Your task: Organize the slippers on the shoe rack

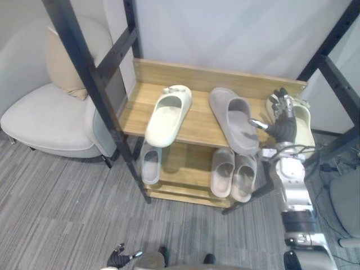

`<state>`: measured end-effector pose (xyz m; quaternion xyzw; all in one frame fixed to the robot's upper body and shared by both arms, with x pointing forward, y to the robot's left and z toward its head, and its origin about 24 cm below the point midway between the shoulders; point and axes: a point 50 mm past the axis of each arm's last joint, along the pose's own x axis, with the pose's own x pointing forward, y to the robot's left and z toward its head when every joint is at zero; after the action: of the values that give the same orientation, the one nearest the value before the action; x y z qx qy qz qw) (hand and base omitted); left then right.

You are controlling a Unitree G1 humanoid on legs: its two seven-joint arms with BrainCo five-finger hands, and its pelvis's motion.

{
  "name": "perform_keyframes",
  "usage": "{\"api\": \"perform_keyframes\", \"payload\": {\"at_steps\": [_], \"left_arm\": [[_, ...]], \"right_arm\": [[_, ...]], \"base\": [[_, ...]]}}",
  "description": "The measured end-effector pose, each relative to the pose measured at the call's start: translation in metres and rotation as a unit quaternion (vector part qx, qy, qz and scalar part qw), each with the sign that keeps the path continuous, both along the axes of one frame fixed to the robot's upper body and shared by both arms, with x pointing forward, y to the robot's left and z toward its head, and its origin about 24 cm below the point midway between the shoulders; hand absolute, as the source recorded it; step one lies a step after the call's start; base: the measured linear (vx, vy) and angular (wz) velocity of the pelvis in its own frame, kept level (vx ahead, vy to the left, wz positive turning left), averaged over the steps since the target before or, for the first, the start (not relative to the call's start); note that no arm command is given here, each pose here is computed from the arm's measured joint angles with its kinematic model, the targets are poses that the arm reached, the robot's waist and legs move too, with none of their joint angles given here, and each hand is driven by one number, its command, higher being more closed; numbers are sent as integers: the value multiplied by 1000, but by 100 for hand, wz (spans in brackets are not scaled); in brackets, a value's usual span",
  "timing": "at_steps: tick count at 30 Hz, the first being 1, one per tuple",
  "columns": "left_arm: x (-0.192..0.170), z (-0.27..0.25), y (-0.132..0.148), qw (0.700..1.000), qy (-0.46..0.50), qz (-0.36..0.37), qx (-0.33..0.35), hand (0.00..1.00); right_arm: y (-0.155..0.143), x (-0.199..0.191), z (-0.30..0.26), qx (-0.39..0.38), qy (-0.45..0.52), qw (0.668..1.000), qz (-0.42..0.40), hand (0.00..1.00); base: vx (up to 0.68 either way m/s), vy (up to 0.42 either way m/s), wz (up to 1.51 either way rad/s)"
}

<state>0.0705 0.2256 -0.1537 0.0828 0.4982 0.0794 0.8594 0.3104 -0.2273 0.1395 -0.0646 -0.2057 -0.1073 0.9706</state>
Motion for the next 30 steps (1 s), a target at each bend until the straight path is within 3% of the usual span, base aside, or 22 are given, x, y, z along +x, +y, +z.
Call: {"api": "perform_keyframes", "payload": {"at_steps": [17, 30], "left_arm": [[-1, 1, 1, 1000, -2, 1, 1, 0], [2, 3, 3, 1000, -15, 9, 1, 0]], "right_arm": [[-22, 21, 34, -47, -11, 999, -23, 0], [-8, 39, 44, -129, 13, 992, 10, 0]], "base": [[0, 0, 0], [-10, -3, 0]]}}
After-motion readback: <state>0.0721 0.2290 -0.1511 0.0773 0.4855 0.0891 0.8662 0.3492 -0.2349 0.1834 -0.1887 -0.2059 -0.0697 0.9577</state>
